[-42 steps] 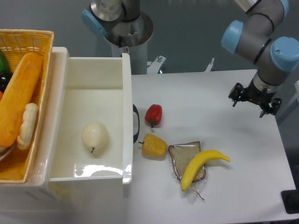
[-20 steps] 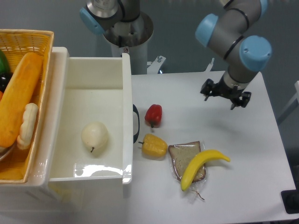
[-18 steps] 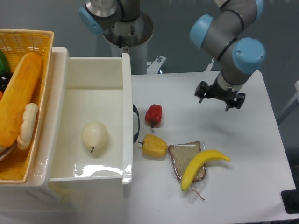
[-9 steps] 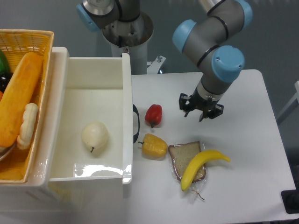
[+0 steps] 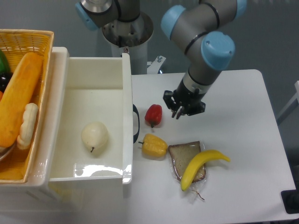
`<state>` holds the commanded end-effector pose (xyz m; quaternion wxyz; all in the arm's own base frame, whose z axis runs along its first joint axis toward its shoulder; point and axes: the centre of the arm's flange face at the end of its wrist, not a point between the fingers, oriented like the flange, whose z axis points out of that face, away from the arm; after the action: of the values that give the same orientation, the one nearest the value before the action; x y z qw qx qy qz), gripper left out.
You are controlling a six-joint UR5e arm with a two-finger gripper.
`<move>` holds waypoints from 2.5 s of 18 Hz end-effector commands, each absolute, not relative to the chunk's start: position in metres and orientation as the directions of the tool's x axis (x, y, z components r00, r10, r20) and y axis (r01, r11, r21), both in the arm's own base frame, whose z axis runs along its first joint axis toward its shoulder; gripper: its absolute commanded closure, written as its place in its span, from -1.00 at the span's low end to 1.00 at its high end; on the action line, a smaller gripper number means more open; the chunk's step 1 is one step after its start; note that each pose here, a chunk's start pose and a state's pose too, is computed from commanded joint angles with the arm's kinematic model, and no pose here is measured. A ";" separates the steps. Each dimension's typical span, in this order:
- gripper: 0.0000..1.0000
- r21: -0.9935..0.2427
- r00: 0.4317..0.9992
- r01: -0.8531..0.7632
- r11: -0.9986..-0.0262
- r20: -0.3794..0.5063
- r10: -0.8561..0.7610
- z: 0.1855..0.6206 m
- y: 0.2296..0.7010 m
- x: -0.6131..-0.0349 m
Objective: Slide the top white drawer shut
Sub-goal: 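Lower the gripper against the front face of the white drawer, then push the white drawer into the cabinet with the gripper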
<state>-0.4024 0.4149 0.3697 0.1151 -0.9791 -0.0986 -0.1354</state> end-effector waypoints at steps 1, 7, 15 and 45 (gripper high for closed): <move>0.87 -0.208 0.941 0.228 -0.951 0.298 0.161 0.370 0.417 -0.400; 0.87 -0.225 0.916 0.266 -0.937 0.362 0.173 0.355 0.432 -0.401; 0.87 -0.239 0.874 0.321 -0.916 0.448 0.190 0.349 0.464 -0.387; 0.87 -0.151 0.834 0.336 -0.930 0.506 0.219 0.355 0.544 -0.284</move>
<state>-0.2844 0.5445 0.3552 0.1175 -0.9505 -0.1459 -0.2480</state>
